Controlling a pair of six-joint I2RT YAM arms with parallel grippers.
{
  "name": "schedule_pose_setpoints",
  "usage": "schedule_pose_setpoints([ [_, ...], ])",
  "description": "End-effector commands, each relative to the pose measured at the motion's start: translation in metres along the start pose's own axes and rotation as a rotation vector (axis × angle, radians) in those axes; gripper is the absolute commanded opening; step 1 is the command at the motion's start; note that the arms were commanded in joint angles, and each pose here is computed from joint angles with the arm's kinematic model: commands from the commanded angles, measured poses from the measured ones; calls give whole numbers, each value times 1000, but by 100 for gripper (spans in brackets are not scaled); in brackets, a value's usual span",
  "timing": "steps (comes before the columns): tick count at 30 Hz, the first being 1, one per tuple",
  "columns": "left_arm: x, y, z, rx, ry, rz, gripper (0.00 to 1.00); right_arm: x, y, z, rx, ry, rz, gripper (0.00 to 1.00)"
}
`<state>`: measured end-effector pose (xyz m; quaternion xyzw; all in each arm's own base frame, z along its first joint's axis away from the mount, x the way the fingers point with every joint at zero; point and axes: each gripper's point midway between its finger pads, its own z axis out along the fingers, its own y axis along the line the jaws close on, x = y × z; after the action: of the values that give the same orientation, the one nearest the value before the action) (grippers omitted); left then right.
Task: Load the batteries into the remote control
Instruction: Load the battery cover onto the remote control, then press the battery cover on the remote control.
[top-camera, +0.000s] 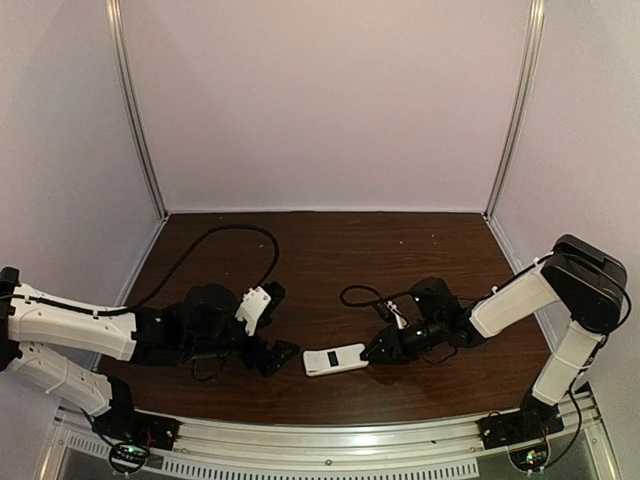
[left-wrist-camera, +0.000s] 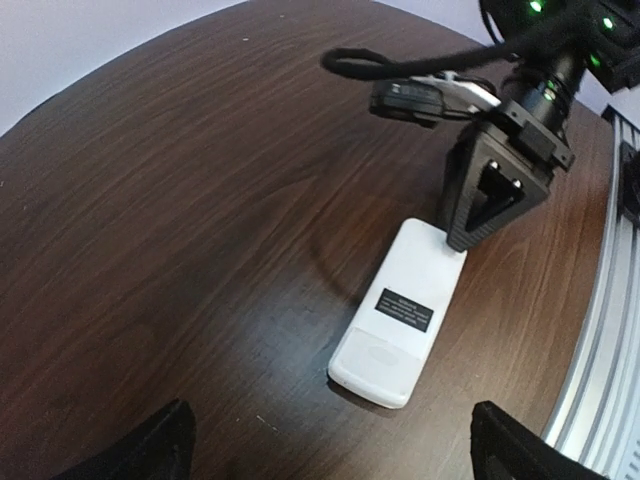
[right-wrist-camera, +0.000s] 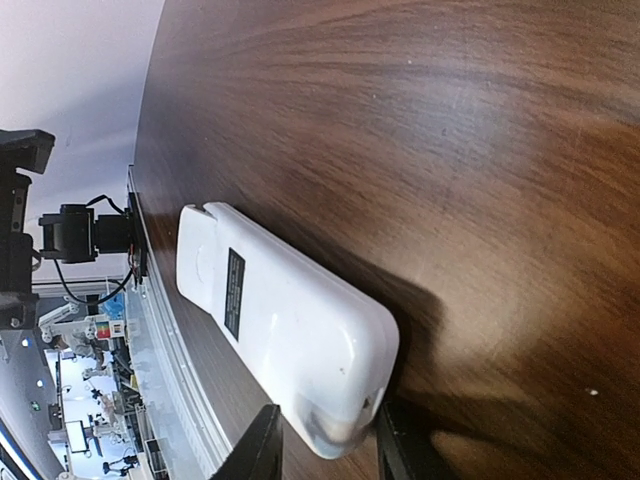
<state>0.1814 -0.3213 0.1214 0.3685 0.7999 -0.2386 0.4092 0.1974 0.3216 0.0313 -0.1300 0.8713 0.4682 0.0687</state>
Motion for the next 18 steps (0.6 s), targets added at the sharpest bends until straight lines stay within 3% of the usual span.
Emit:
schedule_pose_setpoints([
  [1, -5, 19, -6, -63, -62, -271, 96, 15, -5, -3, 16, 19, 41, 34],
  [6, 14, 16, 7, -51, 24, -415, 83, 24, -5, -3, 6, 23, 53, 34],
  [12, 26, -7, 38, 38, 132, -465, 62, 32, 1, -2, -13, 31, 57, 32],
  [18, 24, -11, 49, 63, 114, -520, 58, 29, 3, -11, 5, 22, 37, 41],
])
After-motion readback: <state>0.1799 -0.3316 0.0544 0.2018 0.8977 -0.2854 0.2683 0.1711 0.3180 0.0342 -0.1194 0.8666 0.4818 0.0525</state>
